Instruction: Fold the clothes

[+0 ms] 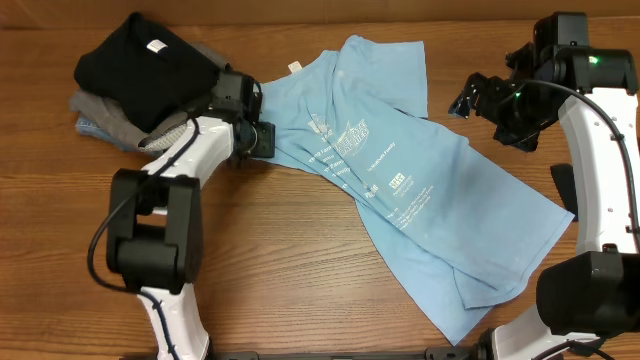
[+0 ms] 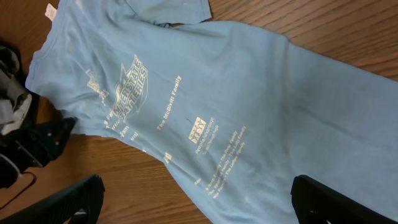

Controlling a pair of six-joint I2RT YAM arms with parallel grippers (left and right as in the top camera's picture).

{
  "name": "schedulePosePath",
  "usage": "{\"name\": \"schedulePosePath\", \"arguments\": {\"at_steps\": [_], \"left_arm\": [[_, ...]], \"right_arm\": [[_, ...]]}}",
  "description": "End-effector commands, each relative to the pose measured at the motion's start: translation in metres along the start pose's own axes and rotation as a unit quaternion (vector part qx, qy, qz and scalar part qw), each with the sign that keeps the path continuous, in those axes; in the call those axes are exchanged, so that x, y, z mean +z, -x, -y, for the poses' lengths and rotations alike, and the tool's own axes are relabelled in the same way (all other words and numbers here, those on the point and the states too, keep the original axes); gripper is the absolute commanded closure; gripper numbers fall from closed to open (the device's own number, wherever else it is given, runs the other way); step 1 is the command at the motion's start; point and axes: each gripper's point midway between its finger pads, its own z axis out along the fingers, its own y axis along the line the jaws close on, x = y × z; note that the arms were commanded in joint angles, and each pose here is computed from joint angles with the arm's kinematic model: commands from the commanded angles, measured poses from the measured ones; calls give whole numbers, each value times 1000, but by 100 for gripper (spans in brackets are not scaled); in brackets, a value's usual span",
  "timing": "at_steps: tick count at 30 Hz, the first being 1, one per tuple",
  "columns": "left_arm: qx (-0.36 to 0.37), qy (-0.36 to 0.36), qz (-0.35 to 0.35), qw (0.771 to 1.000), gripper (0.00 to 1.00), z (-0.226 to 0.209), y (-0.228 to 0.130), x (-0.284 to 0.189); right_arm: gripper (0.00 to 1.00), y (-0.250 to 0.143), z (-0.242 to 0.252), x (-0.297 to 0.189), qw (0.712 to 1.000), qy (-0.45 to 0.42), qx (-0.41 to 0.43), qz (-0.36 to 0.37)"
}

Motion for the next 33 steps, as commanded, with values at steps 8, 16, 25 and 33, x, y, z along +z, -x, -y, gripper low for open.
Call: {"name": "schedulePosePath", "arguments": {"at_steps": [8, 16, 25, 33], "left_arm": [[-17, -23, -62, 998, 96, 5, -31, 20], [-50, 40, -88, 994, 96, -33, -4, -69], [-106, 152, -64, 981, 96, -100, -15, -208], [-188, 204, -57, 959, 96, -145, -42, -255]], "right_arm": [[0, 1, 3, 1, 1000, -9, -2, 4], [0, 20, 48, -8, 991, -97, 72, 50], [1, -6, 127, 30, 978, -135, 159, -4], [14, -59, 205, 86, 949, -159, 269, -45]]}}
